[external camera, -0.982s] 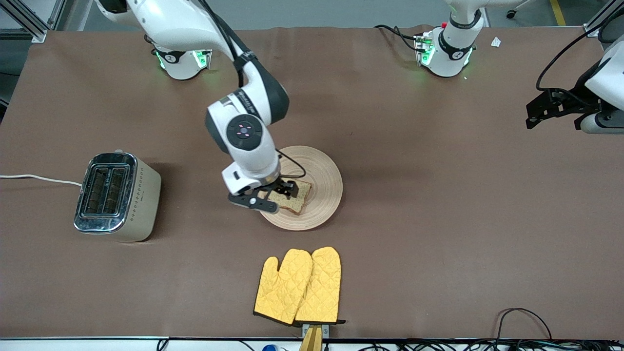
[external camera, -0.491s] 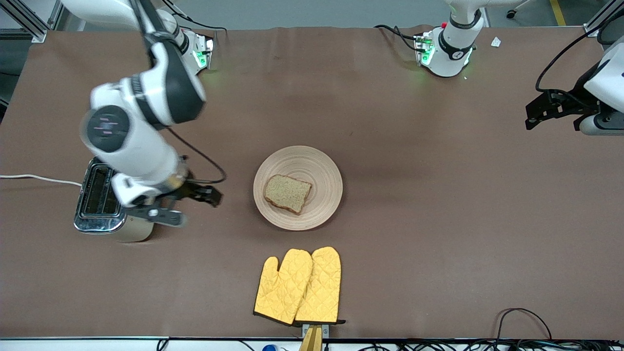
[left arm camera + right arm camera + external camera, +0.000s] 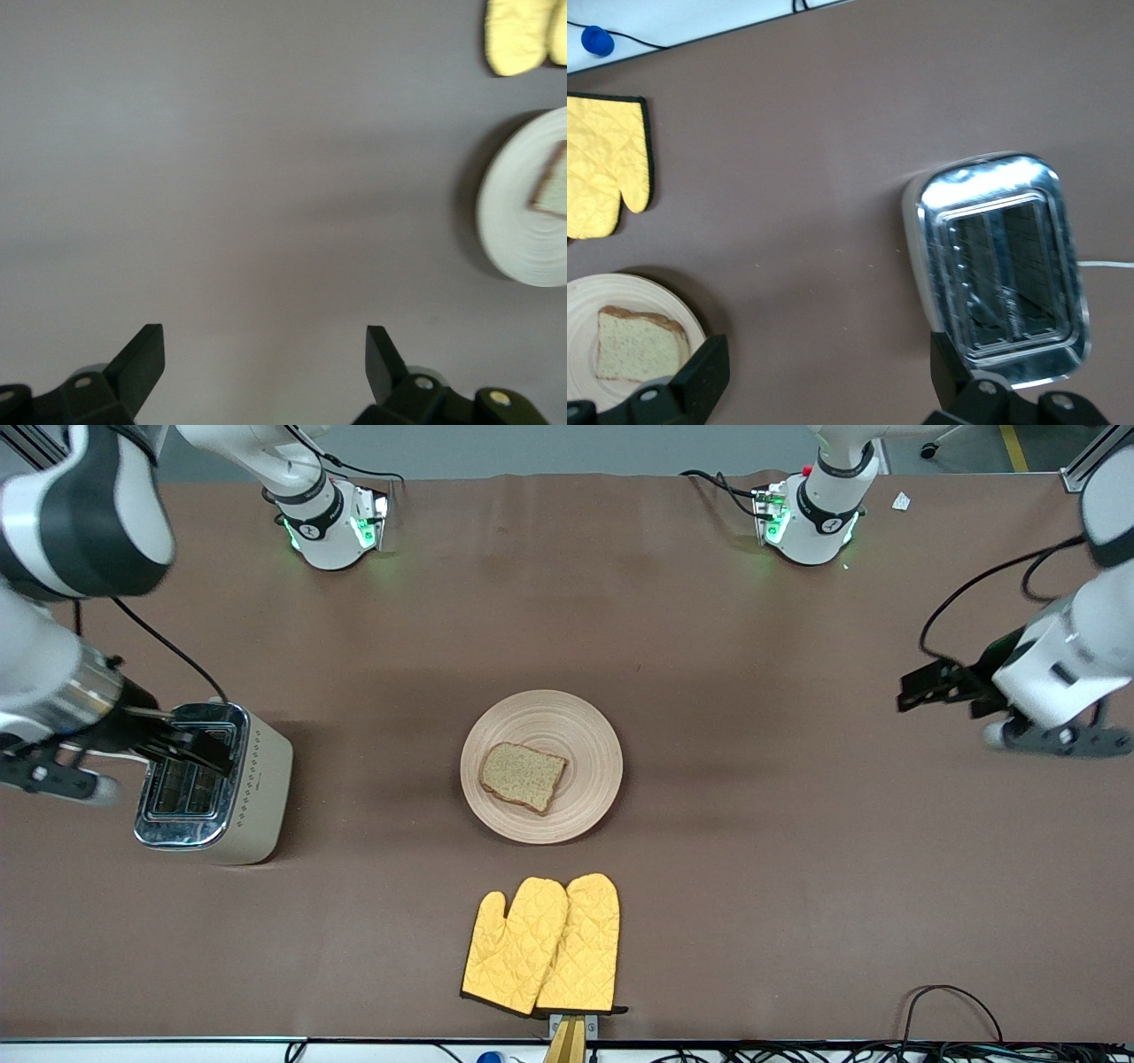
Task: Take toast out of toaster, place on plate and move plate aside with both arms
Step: 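Reach the left gripper to the plate rim and grasp it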
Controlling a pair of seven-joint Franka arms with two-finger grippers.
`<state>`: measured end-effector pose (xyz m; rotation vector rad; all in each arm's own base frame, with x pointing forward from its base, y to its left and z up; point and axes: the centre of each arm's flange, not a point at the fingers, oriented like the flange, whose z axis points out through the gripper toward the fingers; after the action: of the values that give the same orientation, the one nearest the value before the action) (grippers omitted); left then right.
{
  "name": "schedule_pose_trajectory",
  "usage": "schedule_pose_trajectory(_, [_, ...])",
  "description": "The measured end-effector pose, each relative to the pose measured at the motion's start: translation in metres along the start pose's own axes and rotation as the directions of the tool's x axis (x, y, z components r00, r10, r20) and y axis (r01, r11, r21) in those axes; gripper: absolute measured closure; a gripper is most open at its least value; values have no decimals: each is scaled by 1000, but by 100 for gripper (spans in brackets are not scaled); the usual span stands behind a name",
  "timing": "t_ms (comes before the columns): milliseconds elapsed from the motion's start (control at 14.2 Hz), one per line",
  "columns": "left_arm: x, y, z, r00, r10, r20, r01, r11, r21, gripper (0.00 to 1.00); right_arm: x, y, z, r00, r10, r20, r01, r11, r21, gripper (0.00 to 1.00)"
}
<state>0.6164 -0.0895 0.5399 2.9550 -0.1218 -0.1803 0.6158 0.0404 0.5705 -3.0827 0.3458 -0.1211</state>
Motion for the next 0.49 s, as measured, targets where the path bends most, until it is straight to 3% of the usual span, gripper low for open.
schedule_pose_trajectory(281, [47, 30, 89, 998, 3, 59, 11, 974, -225, 0, -28, 56, -36, 998, -60, -8, 60, 998, 5, 0])
schedule_pose_trajectory(491, [67, 69, 147, 997, 21, 73, 5, 940, -341, 0, -51, 65, -57, 994, -110, -5, 110, 994, 6, 0])
